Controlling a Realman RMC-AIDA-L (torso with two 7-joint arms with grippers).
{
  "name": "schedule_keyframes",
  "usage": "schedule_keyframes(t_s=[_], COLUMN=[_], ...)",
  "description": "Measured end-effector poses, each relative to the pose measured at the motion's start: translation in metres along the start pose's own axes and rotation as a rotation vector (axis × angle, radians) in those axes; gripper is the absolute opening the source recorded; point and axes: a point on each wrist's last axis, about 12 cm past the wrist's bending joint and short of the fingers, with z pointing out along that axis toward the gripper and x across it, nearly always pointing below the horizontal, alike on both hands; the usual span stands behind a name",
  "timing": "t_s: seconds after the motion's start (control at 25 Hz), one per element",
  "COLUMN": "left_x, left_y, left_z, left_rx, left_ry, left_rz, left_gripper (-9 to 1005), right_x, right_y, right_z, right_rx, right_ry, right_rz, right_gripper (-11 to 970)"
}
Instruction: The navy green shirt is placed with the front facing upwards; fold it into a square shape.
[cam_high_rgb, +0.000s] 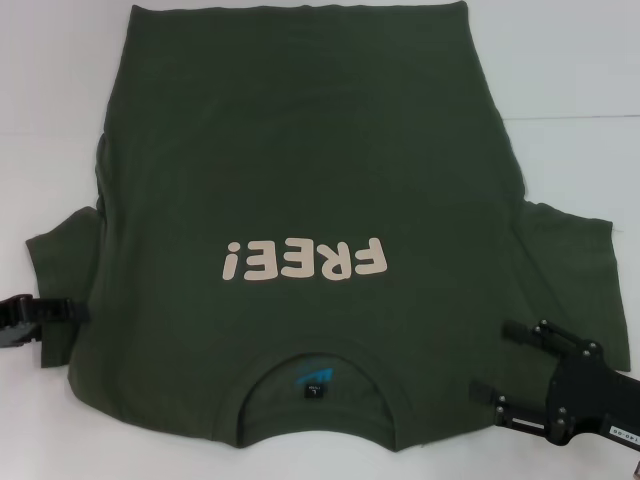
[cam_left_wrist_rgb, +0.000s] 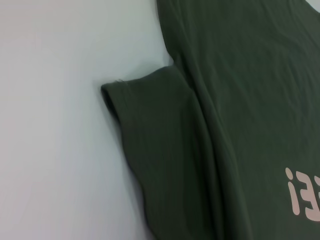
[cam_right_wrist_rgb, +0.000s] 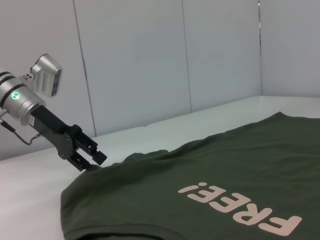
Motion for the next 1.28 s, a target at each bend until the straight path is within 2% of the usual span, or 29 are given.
schedule_keyframes(t_s=[0.08,0.52,0.72,0.96,1.28], left_x=[0.0,-0.0001,-0.0007,-0.0034,-0.0062], left_y=[0.0005,0.0009,-0.0007,-0.0031,-0.0044], left_z=[0.0001,0.0019,0.0037,0.0048,0.0046], left_rx=[-0.004,-0.016,-0.014,-0.013,-0.013], left_ry=[0.001,-0.002,0.001,0.0,-0.002], left_rz=[-0.001,0.0,0.012,0.037,0.056], left_gripper=[674,473,260,113,60], right_x=[0.0001,-0.0008,-0.0017,-0.0019,-0.0024], right_y=[-0.0001,-0.0007,-0.0016,-0.0018,-0.0022], right_z=[0.0,0.001,0.0016,0.0015,0.0017], right_rx=[0.001,0.0,-0.001,0.0,0.001], right_ry=[0.001,-0.002,-0.002,-0.003,-0.005], right_rz=[0.0,-0.002,-0.006,-0.007,-0.008], right_gripper=[924,922,922,922,921])
